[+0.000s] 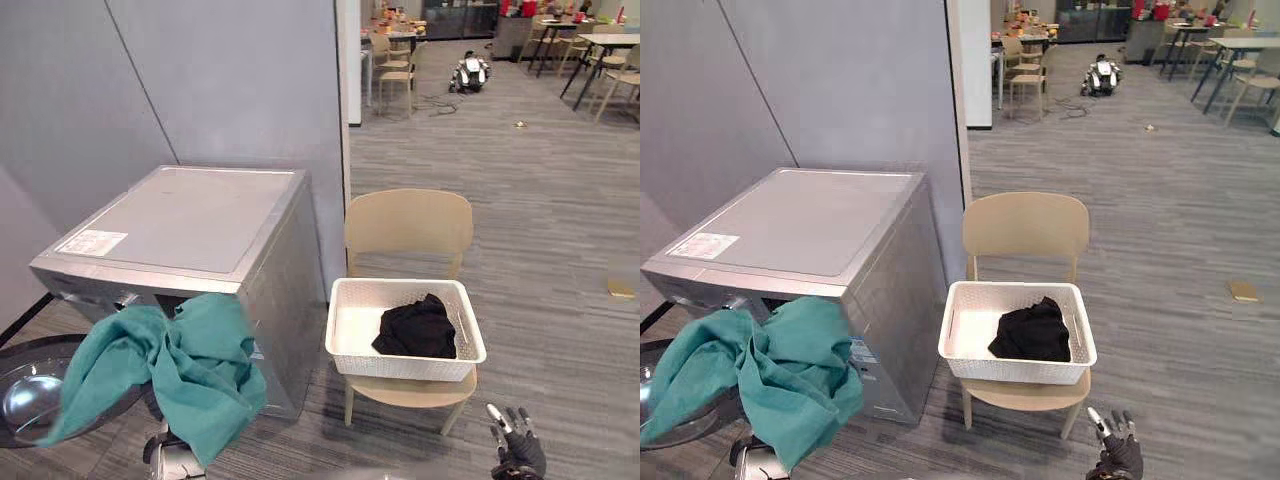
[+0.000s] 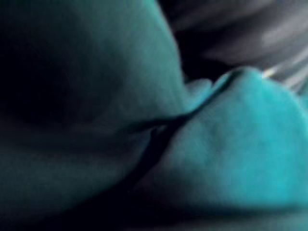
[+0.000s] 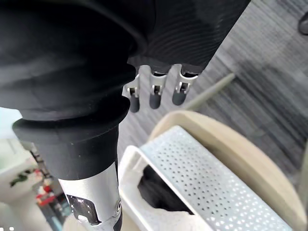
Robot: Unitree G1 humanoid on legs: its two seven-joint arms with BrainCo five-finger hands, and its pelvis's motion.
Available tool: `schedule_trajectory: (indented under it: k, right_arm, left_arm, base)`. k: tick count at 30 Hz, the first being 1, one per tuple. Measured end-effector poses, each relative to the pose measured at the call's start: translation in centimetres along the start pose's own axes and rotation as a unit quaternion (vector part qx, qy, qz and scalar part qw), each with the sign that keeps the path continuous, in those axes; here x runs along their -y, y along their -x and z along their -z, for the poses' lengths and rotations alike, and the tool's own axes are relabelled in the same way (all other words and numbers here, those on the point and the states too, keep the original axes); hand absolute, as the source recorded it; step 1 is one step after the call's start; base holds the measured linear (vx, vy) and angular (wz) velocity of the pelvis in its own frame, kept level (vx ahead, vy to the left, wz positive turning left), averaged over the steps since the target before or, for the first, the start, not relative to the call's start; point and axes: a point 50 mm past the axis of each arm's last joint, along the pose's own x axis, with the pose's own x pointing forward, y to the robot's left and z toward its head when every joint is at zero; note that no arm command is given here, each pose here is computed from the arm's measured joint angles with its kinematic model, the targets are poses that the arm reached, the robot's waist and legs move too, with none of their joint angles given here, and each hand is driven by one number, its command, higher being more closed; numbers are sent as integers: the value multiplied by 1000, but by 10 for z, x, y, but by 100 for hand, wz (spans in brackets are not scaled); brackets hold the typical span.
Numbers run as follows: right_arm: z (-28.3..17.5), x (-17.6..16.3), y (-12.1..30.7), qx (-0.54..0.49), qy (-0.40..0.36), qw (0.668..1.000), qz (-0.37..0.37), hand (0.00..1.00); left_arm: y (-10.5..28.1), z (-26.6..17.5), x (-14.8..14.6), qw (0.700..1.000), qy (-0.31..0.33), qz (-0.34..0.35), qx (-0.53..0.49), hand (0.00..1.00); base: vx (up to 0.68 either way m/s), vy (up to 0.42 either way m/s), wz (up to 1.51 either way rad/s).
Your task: Pick up the laundry basket with both hands and put the clothes into the washing machine.
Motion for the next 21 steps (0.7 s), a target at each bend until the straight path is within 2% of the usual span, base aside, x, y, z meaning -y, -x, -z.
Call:
schedule_trajectory:
  k: [4, 8, 11, 18, 21]
  right_arm:
    - [26, -3, 0, -56, -6, 998, 4, 0]
    - [54, -18, -7, -124, -3, 992, -6, 0]
    - [64, -46, -18, -155, 25, 987, -44, 0]
    - [56, -45, -33, -161, 86, 983, -25, 0]
    - [53, -51, -36, -158, 95, 983, -24, 0]
  left_arm:
    - [7, 12, -27, 998, 0, -64, -20, 100]
    - [12, 21, -42, 995, -1, -97, -37, 100]
    - [6, 21, -37, 996, 10, -86, -34, 100]
    - [-5, 44, -12, 996, 22, -33, -82, 100]
    - [-8, 45, -8, 996, 24, -25, -82, 100]
  base:
    - [17, -10, 14]
    - [19, -53, 41]
    - [-83, -116, 91]
    - [-50, -84, 162]
    - [-24, 39, 96]
